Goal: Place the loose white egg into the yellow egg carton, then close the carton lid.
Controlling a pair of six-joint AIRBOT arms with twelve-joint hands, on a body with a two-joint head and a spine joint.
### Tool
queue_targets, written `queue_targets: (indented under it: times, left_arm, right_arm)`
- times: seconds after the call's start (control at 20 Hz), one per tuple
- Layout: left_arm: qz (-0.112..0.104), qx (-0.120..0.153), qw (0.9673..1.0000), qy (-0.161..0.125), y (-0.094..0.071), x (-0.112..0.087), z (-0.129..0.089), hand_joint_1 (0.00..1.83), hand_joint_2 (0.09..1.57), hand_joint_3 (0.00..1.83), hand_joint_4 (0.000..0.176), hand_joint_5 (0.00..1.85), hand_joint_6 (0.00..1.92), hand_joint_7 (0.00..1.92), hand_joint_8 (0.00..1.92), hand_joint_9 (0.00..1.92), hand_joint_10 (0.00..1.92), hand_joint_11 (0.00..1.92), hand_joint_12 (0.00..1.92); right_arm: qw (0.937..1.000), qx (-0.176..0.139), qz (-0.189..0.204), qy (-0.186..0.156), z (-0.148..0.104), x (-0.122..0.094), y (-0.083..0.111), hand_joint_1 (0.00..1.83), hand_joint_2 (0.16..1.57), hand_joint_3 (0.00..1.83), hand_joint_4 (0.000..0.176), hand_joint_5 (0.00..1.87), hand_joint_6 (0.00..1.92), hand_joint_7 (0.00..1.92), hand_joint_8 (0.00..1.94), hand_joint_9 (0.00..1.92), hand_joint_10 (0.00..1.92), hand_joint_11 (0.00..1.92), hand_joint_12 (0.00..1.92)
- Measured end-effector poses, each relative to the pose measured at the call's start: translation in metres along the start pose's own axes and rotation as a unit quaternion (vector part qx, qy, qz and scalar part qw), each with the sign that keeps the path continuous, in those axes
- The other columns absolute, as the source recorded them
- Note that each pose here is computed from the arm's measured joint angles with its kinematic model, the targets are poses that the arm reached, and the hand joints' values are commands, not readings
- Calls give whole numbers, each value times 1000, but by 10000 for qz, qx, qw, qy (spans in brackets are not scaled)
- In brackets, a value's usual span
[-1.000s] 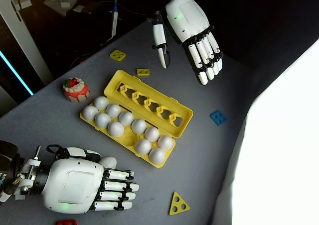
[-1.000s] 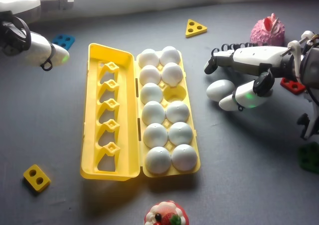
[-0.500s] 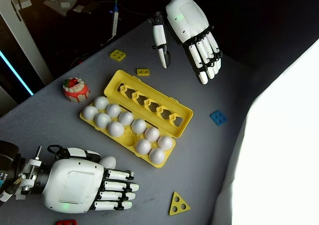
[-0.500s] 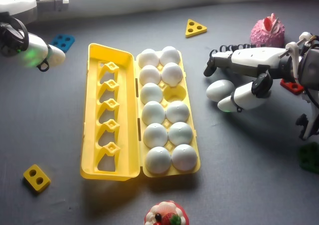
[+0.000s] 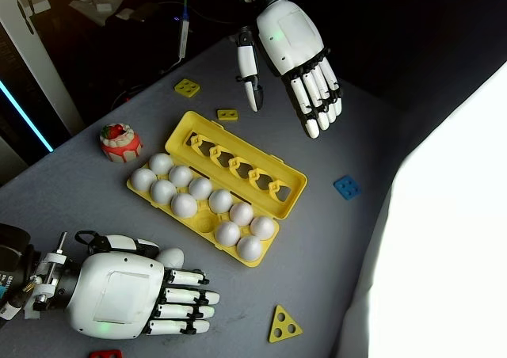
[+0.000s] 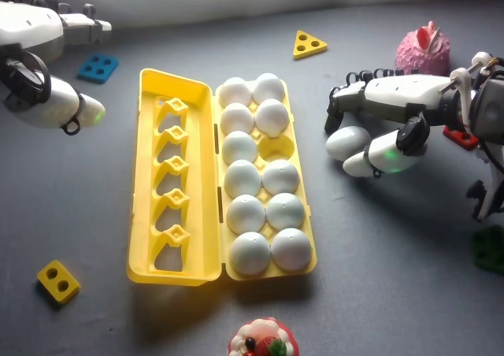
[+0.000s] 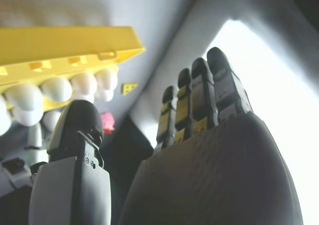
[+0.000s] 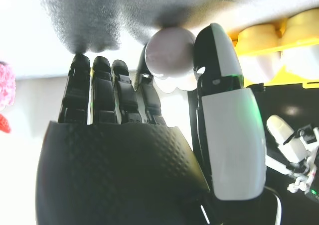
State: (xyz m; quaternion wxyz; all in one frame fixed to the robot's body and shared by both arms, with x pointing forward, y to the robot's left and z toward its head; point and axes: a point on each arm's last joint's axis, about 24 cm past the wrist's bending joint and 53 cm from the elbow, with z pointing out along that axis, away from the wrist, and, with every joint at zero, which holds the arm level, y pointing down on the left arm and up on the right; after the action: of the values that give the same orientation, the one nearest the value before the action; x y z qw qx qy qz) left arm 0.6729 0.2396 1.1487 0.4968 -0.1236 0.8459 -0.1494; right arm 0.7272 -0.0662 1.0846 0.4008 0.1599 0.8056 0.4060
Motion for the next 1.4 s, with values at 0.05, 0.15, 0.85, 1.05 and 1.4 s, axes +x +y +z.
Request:
queue_targets:
  times: [0.05, 0.15, 0.85, 1.05, 1.4]
  left_arm:
    - [-38, -27, 10000, 17, 1, 1, 0, 615, 1245, 0, 65, 65, 2, 114, 3, 102, 6, 0, 353]
    - [-84, -55, 9999, 54, 3, 3, 0, 613, 1235, 0, 67, 76, 5, 135, 6, 124, 11, 0, 387]
    - [-123, -246, 9991, 324, 18, 24, 2, 537, 1256, 4, 68, 63, 0, 92, 2, 67, 1, 0, 239]
    - [-97, -241, 9992, 304, 18, 23, 2, 580, 1248, 0, 76, 62, 0, 86, 1, 66, 4, 0, 260]
    - [-93, -191, 9993, 297, 16, 22, 3, 575, 1245, 0, 80, 61, 3, 106, 5, 86, 8, 0, 295]
  right_arm:
    - [10000, -9, -3, -4, 0, 0, 1, 939, 1155, 4, 0, 305, 1032, 44, 9, 0, 0, 0, 0]
    - [10000, -20, -21, -6, 1, 1, 2, 936, 1164, 7, 0, 361, 1037, 66, 11, 1, 0, 0, 0]
    - [9998, -74, -116, -122, 1, -5, 4, 1124, 1163, 0, 0, 888, 1150, 456, 58, 117, 75, 0, 0]
    - [9998, -114, -122, -96, 1, -6, 10, 1115, 1163, 0, 0, 890, 1148, 455, 45, 104, 74, 0, 0]
    - [9992, -376, -40, -134, -4, -15, 40, 1123, 1160, 3, 0, 890, 1142, 458, 16, 86, 83, 0, 0]
